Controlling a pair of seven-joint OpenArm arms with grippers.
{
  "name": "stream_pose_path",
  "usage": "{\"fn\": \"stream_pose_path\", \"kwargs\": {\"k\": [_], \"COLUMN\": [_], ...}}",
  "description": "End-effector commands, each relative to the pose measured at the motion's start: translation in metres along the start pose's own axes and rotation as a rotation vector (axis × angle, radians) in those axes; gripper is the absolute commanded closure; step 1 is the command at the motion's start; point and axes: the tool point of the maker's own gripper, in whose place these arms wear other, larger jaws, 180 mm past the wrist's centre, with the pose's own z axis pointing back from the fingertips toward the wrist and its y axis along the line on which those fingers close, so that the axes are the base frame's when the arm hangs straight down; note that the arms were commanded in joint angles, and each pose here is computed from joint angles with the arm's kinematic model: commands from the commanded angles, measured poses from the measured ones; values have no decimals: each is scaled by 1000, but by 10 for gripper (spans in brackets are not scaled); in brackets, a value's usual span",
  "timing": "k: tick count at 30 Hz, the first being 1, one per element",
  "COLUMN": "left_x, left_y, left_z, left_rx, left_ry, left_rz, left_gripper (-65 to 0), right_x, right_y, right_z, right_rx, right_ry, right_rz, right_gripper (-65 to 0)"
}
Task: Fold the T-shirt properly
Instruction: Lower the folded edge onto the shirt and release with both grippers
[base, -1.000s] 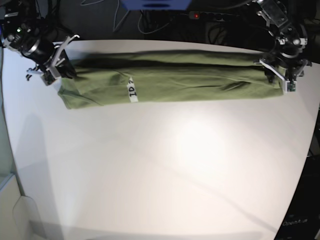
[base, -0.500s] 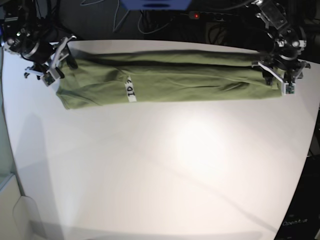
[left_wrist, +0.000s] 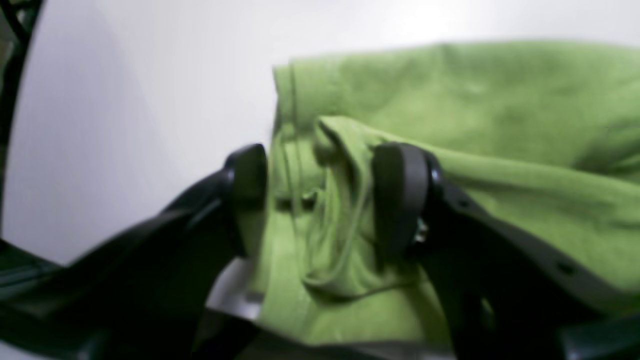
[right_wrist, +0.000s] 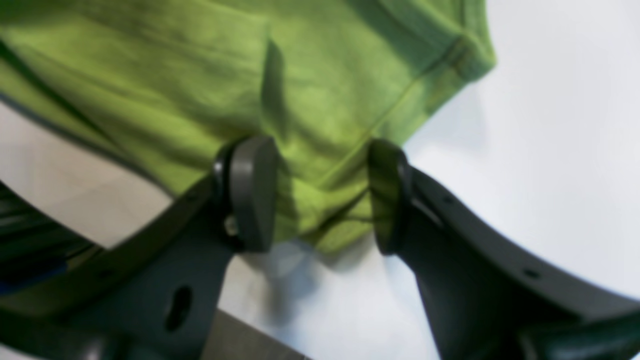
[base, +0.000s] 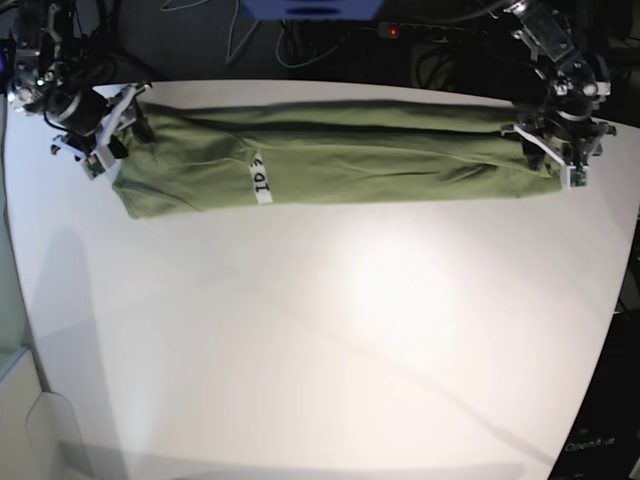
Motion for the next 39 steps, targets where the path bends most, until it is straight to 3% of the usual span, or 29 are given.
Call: {"fn": "stream_pose_path", "kwargs": {"k": [1, 4, 11, 24, 26, 32, 39], "left_x": [3, -3, 0, -53, -54, -45, -22], "left_y": [7, 9, 26, -6, -6, -8, -2], "left_z": [0, -2, -2, -31, -31, -35, -33], "left_rx": [15, 13, 61, -32, -33, -36, 1], "left_ry": [1, 37, 31, 196, 198, 188, 147], "left_rz": [-8, -6, 42, 79, 76, 74, 50], "left_gripper": [-347, -390, -394, -391, -348, -5, -26], "right_x": [9, 9, 17, 17, 17, 17, 17], "right_y": [-5, -5, -9, -10, -10, -10, -9], "right_z": [4, 4, 2, 3, 3, 3, 2], "right_rx": [-8, -8, -14, -16, -16, -16, -14], "right_ry": [-25, -26, -43, -43, -41, -42, -43], "right_rz": [16, 16, 21, 24, 24, 23, 21], "right_gripper": [-303, -303, -303, -299, -299, -299, -297]}}
